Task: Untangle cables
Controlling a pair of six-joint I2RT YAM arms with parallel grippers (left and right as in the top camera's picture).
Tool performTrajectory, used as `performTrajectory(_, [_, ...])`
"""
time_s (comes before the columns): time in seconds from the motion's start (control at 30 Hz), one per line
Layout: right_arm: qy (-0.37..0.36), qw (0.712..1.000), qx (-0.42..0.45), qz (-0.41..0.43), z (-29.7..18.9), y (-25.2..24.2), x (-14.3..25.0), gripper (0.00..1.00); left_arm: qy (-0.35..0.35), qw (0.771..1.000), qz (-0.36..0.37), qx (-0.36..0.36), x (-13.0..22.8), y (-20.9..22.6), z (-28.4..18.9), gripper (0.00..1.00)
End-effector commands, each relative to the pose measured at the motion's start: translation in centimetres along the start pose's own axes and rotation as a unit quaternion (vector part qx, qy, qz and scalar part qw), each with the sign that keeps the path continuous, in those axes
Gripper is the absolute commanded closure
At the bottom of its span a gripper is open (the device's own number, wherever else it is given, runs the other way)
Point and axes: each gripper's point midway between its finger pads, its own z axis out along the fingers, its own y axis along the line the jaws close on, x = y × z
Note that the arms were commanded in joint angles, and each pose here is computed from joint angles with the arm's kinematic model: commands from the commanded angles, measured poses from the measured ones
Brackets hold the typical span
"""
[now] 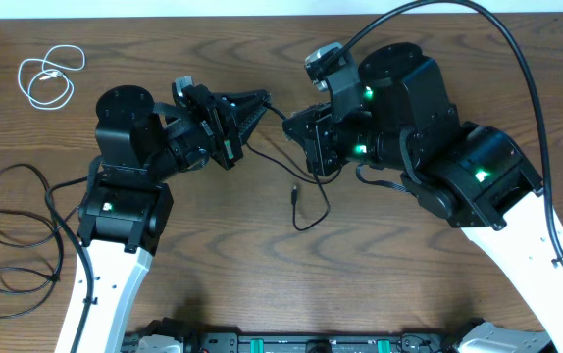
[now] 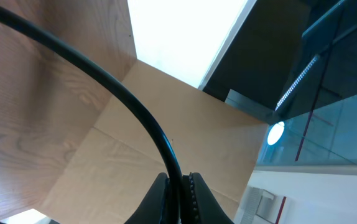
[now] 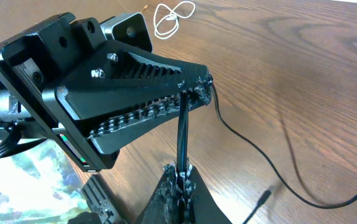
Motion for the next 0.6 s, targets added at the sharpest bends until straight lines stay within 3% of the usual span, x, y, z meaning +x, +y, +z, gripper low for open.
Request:
performTrajectory(0.0, [-0.002, 1.000, -0.009, -0.011, -0.2, 0.5, -0.1, 0.99, 0.003, 1.000, 0.014, 0.010, 0.4, -0.9, -0.3, 0.92])
performTrajectory(0.03, [-0.001, 1.000, -0.008, -0.011, -0.2, 0.5, 0.0, 0.99, 0.003, 1.000, 0.014, 0.010, 0.4, -0.9, -0.3, 0.92])
performTrajectory(0.17, [0.006, 1.000, -0.005, -0.008, -0.2, 0.3, 0.3, 0.78, -0.021, 0.999, 0.045, 0.015, -0.4, -1.1, -0.3, 0.92])
performTrajectory(0.27, [0.012, 1.000, -0.002, -0.006, -0.2, 0.2, 0.6, 0.71, -0.054, 0.996, 0.077, 0.002, -1.6, -0.4, -0.4, 0.92])
performTrajectory(0.37, [0.017, 1.000, 0.011, -0.003, -0.2, -0.3, 0.9, 0.48, -0.096, 0.988, 0.122, -0.024, -3.4, 0.6, -0.8, 0.92])
performTrajectory(0.4, [0.019, 1.000, 0.018, -0.002, -0.2, -0.6, 1.1, 0.41, -0.112, 0.982, 0.145, -0.034, -4.1, 1.0, -1.0, 0.92])
performTrajectory(0.57, [0.028, 0.999, 0.034, 0.002, -0.3, -1.2, 1.6, 0.32, -0.183, 0.934, 0.295, -0.087, -7.5, 1.6, -2.5, 0.92])
